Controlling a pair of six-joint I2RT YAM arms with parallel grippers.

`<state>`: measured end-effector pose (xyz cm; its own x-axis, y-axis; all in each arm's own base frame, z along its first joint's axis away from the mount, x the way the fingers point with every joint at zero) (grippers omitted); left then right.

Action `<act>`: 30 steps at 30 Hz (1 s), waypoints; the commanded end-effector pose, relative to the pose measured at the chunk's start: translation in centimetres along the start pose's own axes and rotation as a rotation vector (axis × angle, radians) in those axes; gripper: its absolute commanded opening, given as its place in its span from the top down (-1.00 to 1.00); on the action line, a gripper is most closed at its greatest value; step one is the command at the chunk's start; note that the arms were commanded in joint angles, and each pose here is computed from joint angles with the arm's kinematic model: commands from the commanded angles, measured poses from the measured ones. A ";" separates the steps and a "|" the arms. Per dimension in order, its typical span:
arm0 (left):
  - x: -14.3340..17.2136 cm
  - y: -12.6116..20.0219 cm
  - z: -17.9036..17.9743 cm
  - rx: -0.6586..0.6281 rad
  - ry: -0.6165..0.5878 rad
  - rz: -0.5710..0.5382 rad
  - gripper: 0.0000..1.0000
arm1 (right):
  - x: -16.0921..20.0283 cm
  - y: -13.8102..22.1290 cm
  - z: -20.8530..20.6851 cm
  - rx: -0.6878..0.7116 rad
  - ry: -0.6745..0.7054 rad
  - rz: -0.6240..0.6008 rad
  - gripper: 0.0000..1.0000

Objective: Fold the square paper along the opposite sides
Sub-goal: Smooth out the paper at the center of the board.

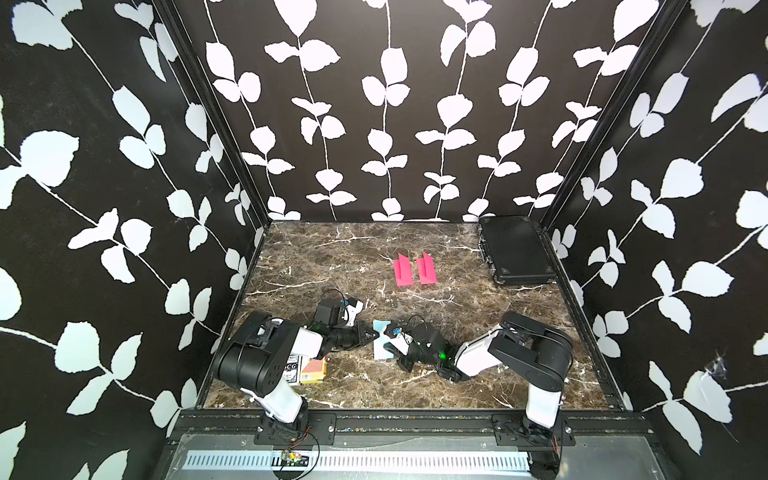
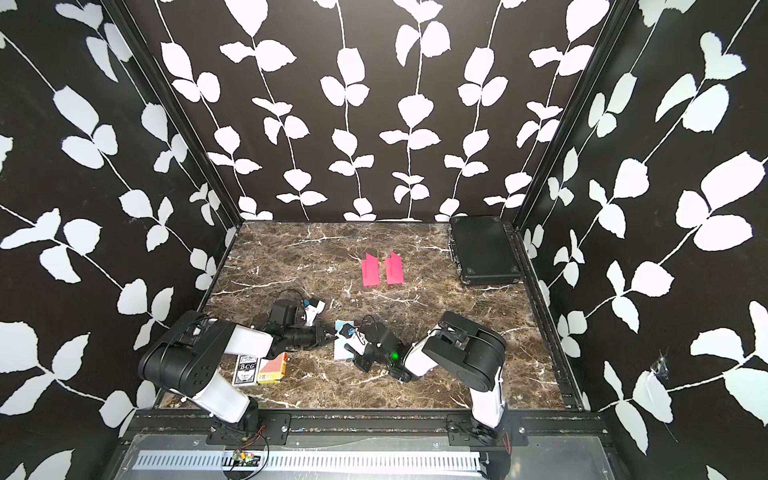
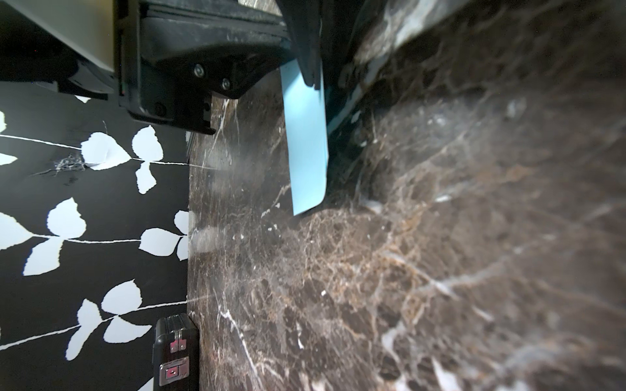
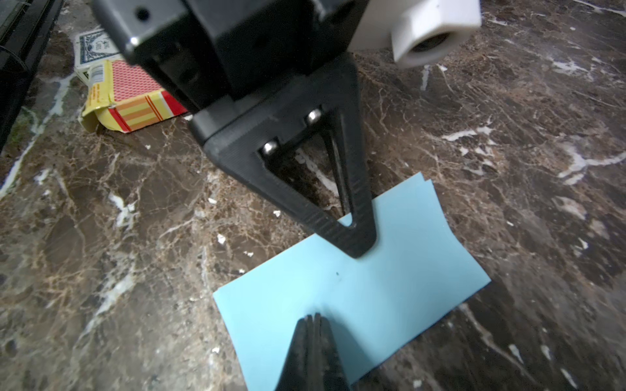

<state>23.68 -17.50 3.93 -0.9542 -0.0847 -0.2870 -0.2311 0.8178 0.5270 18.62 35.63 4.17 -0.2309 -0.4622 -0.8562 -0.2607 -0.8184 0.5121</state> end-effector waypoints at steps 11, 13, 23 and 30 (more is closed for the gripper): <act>-0.8 0.5 3.8 -0.152 0.082 -0.032 1.00 | 6.4 1.5 1.2 0.005 -0.028 0.271 0.96; -0.8 0.5 3.8 -0.151 0.084 -0.034 1.00 | 6.6 1.6 1.3 0.007 -0.026 0.283 0.96; -0.9 0.5 3.9 -0.146 0.083 -0.032 1.00 | 7.8 2.3 1.9 0.017 -0.026 0.331 0.96; -0.8 0.4 3.9 -0.141 0.084 -0.028 1.00 | 8.6 3.1 2.1 0.028 -0.042 0.352 0.96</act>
<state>24.31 -17.11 3.77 -0.9652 -0.0870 -0.2464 -0.2046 0.8383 0.5054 16.89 34.18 3.93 -0.2475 -0.5147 -0.8209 -0.2900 -0.7691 0.5696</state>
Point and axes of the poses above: each gripper's point midway between its finger pads, its own y axis back along the fingers, its own z axis along the line the jaws close on, x = y × z, the point moved 4 cm from there along y, back along the fingers, and after that the axes turned 3 degrees about -y, right-handed, at the moved point
